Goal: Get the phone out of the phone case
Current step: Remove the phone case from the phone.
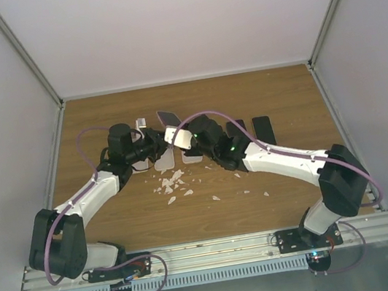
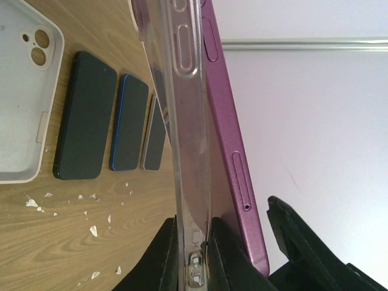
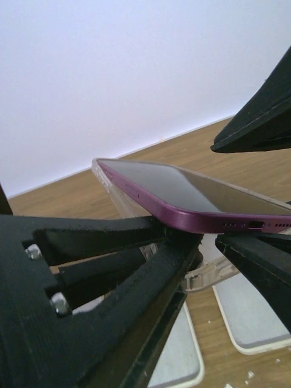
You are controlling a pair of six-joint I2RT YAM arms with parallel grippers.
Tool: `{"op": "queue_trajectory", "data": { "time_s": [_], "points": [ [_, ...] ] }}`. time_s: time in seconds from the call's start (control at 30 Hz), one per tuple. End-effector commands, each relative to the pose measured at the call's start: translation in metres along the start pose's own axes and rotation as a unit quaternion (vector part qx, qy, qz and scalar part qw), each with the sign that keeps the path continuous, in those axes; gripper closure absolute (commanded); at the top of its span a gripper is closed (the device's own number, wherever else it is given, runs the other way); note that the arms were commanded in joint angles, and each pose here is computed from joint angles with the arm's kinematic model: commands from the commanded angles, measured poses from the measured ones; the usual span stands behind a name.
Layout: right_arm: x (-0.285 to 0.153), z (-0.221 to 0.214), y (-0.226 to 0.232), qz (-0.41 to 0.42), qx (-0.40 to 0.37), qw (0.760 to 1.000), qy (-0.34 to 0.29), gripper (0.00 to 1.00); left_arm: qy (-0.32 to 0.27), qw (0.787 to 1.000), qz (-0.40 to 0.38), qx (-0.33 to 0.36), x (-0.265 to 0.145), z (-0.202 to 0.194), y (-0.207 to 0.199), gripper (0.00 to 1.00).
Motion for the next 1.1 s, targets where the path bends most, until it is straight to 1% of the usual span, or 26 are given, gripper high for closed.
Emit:
{"op": "queue_trajectory", "data": {
  "time_s": [0.0,0.1,0.2,0.4,0.53,0.57,0.63,0.7,0.77,0.8,0.97,1.07],
  "points": [
    [0.024,-0.024,-0.016,-0.096,0.001,0.995,0.03,0.62,0.128,0.975,-0.149,0.102,-0.012,-0.041,-0.064,1.0],
    [0.02,-0.023,-0.016,-0.103,-0.002,0.995,0.007,0.62,0.129,0.974,-0.153,0.108,-0.013,-0.043,-0.065,1.0],
    [0.019,-0.021,-0.007,-0.07,-0.007,0.997,-0.014,0.63,0.128,0.973,-0.157,0.112,-0.015,-0.046,-0.064,1.0],
    [0.027,-0.028,0.004,-0.041,-0.03,0.999,0.003,0.65,0.136,0.969,-0.164,0.128,-0.016,-0.048,-0.071,1.0],
    [0.03,-0.032,0.003,-0.049,-0.024,0.998,0.01,0.65,0.139,0.967,-0.165,0.137,-0.016,-0.053,-0.072,1.0],
    [0.03,-0.032,0.002,-0.053,-0.022,0.998,0.01,0.67,0.139,0.966,-0.165,0.138,-0.016,-0.054,-0.071,1.0],
    [0.031,-0.031,0.0,-0.054,-0.016,0.998,0.009,0.74,0.14,0.966,-0.165,0.14,-0.016,-0.055,-0.071,1.0],
    [0.03,-0.021,-0.007,-0.053,0.001,0.999,0.005,0.87,0.143,0.966,-0.162,0.144,-0.016,-0.055,-0.071,1.0],
    [0.025,-0.011,-0.014,-0.047,0.024,0.999,-0.001,0.96,0.143,0.965,-0.159,0.149,-0.017,-0.056,-0.071,1.0],
    [0.023,-0.007,-0.016,-0.043,0.032,0.999,-0.005,0.99,0.143,0.966,-0.158,0.15,-0.017,-0.056,-0.07,1.0],
    [0.006,0.007,-0.029,-0.038,0.05,0.998,-0.017,0.99,0.132,0.97,-0.144,0.145,-0.018,-0.057,-0.061,1.0],
    [-0.004,0.009,-0.033,-0.038,0.045,0.998,-0.021,1.0,0.125,0.972,-0.14,0.142,-0.018,-0.055,-0.058,1.0]
  ]
}}
Point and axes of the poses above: each gripper's point midway between its finger pads, its own x axis out along the fingers, its own y axis along the line the jaws close on, z = x × y, the point moved 6 cm from there along -x, back along the fingers, and after that the axes turned 8 degrees about x, right-handed, at the moved point
